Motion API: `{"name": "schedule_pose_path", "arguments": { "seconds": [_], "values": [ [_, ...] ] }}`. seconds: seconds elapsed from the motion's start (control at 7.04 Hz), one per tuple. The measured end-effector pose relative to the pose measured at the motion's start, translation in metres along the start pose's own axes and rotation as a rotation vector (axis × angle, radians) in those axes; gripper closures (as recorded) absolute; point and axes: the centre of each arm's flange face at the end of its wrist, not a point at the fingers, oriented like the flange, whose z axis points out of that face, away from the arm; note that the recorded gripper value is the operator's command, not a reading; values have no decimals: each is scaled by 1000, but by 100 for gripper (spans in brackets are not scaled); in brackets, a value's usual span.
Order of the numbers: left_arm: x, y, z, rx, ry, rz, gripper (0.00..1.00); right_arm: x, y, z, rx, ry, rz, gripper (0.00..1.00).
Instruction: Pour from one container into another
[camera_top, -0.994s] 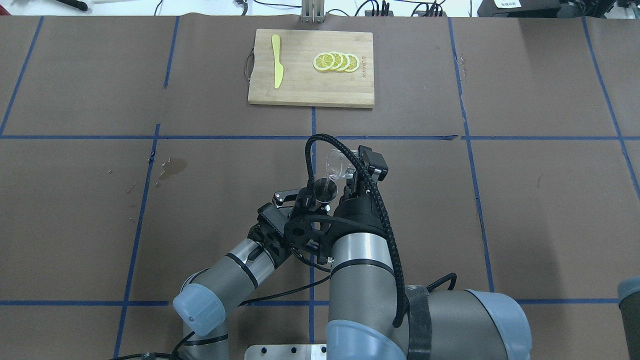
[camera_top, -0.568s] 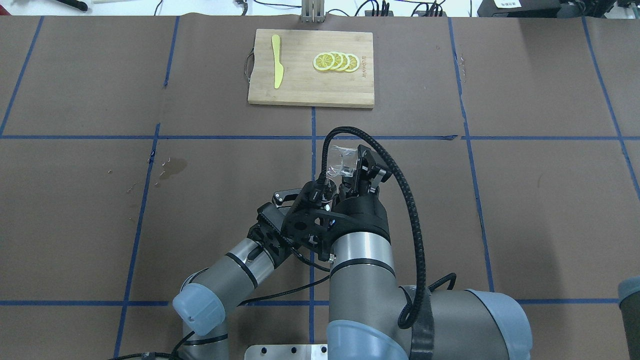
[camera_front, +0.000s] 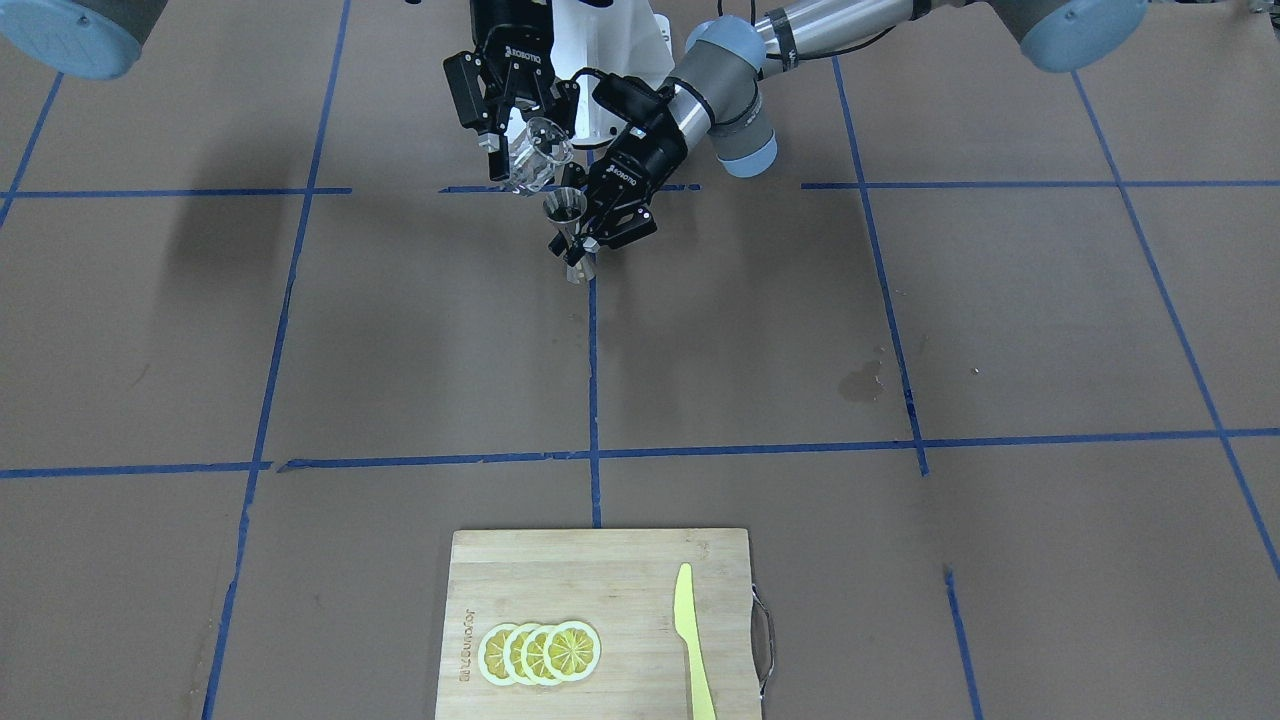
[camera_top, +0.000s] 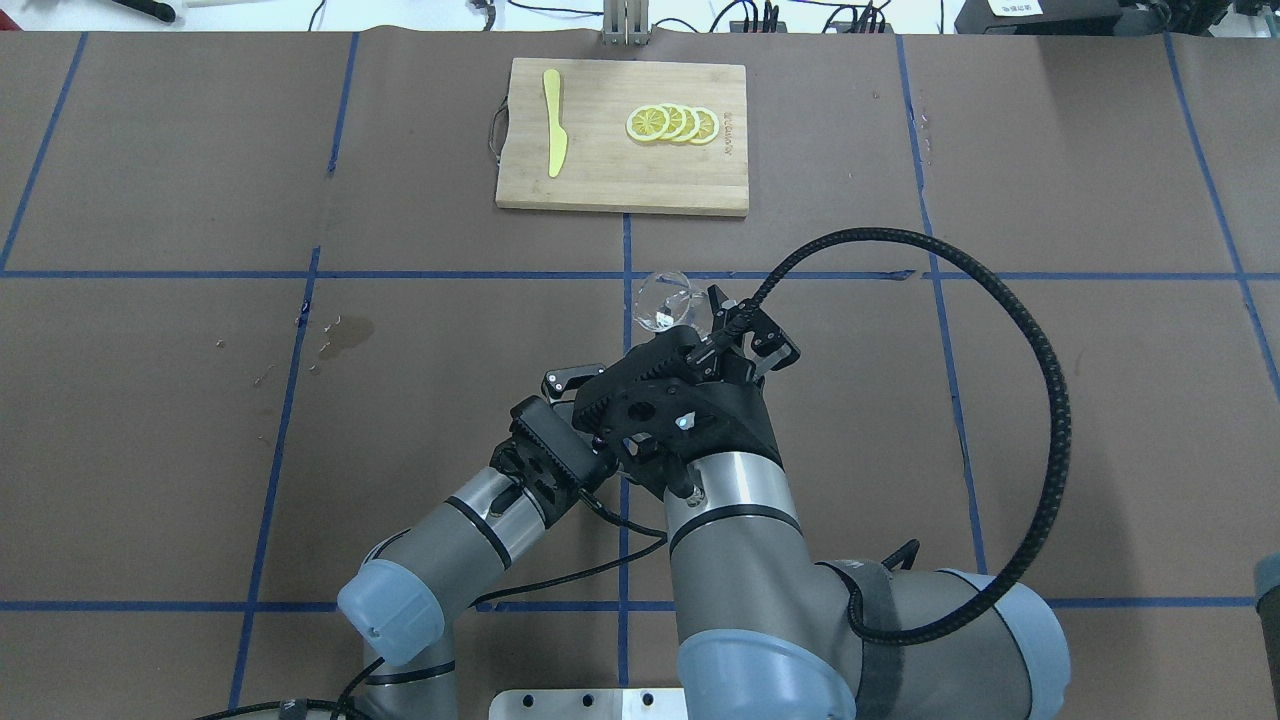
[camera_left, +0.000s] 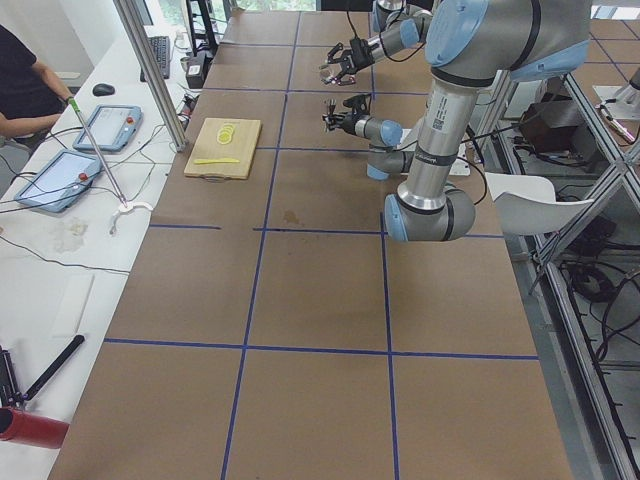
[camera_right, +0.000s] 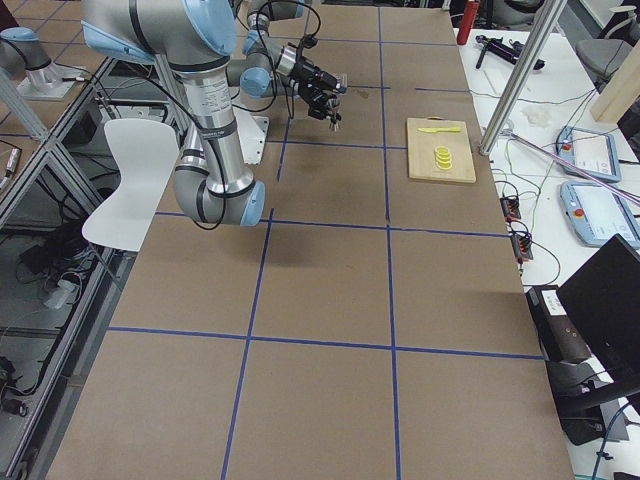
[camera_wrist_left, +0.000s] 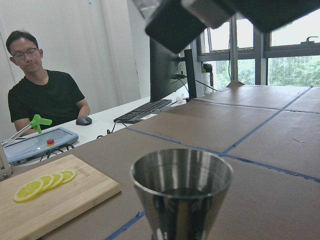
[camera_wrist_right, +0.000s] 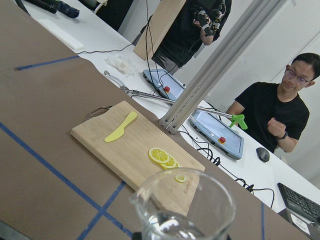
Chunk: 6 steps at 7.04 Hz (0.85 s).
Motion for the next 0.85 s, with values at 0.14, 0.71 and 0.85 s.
{"name": "schedule_pose_path", "arguments": {
  "seconds": [0.14, 0.71, 0.85],
  "values": [
    [-13, -6, -5, 13, -11, 0, 100, 12, 0, -1, 3, -16, 74, 95],
    [-99, 1, -61, 48, -64, 7, 100, 55, 21, 9, -32, -5, 147, 94],
    [-125, 12, -76, 42, -85, 13, 100, 62, 26, 16, -51, 1, 152, 95]
  ]
}}
